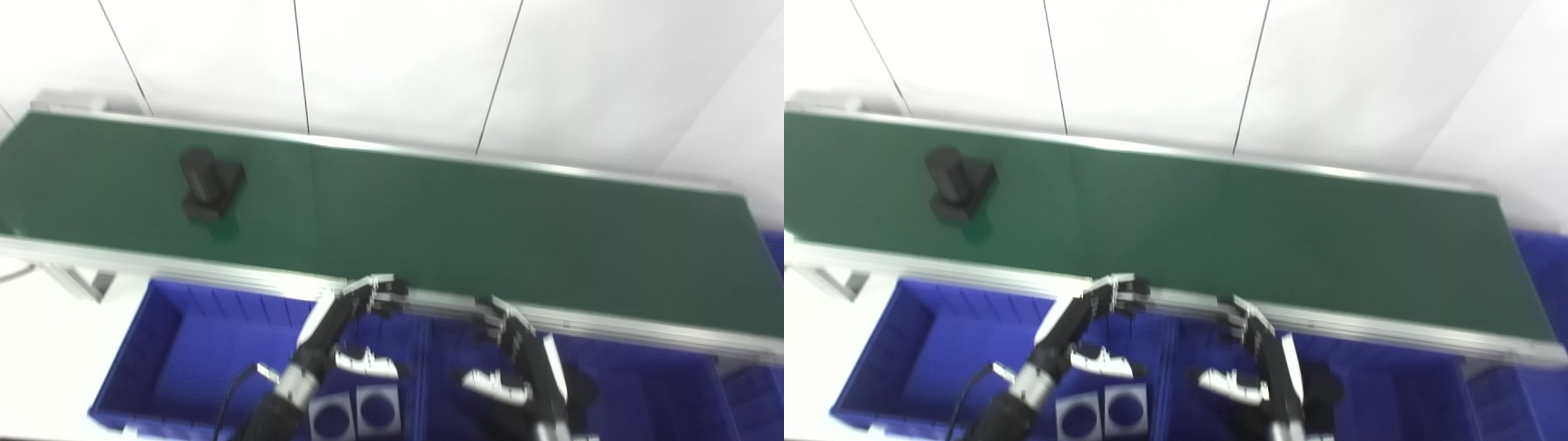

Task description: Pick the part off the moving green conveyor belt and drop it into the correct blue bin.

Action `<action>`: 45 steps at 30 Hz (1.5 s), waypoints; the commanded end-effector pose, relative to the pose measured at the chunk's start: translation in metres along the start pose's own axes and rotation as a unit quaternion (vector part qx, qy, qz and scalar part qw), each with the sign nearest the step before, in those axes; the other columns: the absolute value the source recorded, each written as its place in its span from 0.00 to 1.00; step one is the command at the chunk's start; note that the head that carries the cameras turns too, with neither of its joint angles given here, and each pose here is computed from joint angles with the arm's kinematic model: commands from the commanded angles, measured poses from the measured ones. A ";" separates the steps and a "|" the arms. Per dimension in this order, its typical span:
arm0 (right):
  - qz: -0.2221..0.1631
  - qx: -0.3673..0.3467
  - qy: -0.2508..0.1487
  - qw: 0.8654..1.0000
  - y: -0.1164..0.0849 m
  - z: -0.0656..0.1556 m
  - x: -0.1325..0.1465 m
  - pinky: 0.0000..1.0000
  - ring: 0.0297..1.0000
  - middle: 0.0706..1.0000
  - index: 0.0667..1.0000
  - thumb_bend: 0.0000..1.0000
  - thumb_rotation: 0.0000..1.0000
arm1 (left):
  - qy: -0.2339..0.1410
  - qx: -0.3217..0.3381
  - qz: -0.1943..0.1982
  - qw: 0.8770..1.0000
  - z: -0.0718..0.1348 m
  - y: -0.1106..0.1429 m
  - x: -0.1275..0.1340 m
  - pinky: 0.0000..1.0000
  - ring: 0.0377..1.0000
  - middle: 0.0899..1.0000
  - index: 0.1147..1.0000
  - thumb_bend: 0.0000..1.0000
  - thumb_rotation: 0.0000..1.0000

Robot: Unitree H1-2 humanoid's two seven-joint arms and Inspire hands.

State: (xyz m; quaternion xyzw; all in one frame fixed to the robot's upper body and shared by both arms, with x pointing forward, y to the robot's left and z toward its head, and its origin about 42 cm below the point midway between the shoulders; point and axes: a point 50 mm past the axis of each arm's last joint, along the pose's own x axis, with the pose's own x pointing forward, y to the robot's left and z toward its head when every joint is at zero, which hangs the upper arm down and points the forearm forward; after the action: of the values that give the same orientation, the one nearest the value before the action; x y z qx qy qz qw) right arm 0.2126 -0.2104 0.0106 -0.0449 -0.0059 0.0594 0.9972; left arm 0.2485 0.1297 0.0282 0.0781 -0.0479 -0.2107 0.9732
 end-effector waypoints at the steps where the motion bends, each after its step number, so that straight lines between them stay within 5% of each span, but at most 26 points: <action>1: 0.001 0.006 -0.020 1.000 -0.002 0.005 0.009 0.62 0.71 0.82 0.74 0.80 0.14 | -0.035 0.011 0.007 0.999 0.010 0.003 0.010 0.60 0.64 0.71 0.71 0.84 0.00; 25: 0.002 0.015 -0.010 1.000 -0.007 0.000 0.011 0.64 0.72 0.82 0.75 0.81 0.11 | -0.023 0.016 0.009 1.000 0.001 -0.001 0.011 0.61 0.65 0.72 0.72 0.83 0.00; 31: -0.005 0.048 -0.044 0.998 -0.012 0.016 0.019 0.67 0.73 0.82 0.75 0.84 0.17 | -0.024 0.015 0.007 1.000 0.001 -0.005 0.012 0.62 0.65 0.72 0.72 0.82 0.00; 39: 0.014 0.094 -0.141 0.985 -0.016 0.059 0.043 0.66 0.73 0.82 0.76 0.82 0.16 | -0.027 0.023 0.006 0.999 0.003 -0.014 0.017 0.62 0.65 0.72 0.72 0.83 0.00; 45: 0.025 0.093 -0.166 0.981 -0.018 0.071 0.064 0.67 0.74 0.82 0.76 0.81 0.17 | -0.023 0.020 0.009 1.000 0.001 -0.022 0.025 0.61 0.65 0.72 0.71 0.85 0.00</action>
State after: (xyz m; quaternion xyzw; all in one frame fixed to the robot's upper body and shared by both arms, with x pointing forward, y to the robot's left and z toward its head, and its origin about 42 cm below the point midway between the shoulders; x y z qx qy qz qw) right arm 0.2711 -0.2167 0.0736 0.0541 -0.1379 0.0842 0.9854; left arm 0.2494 0.1078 0.0116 0.1011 -0.0318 -0.2072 0.9725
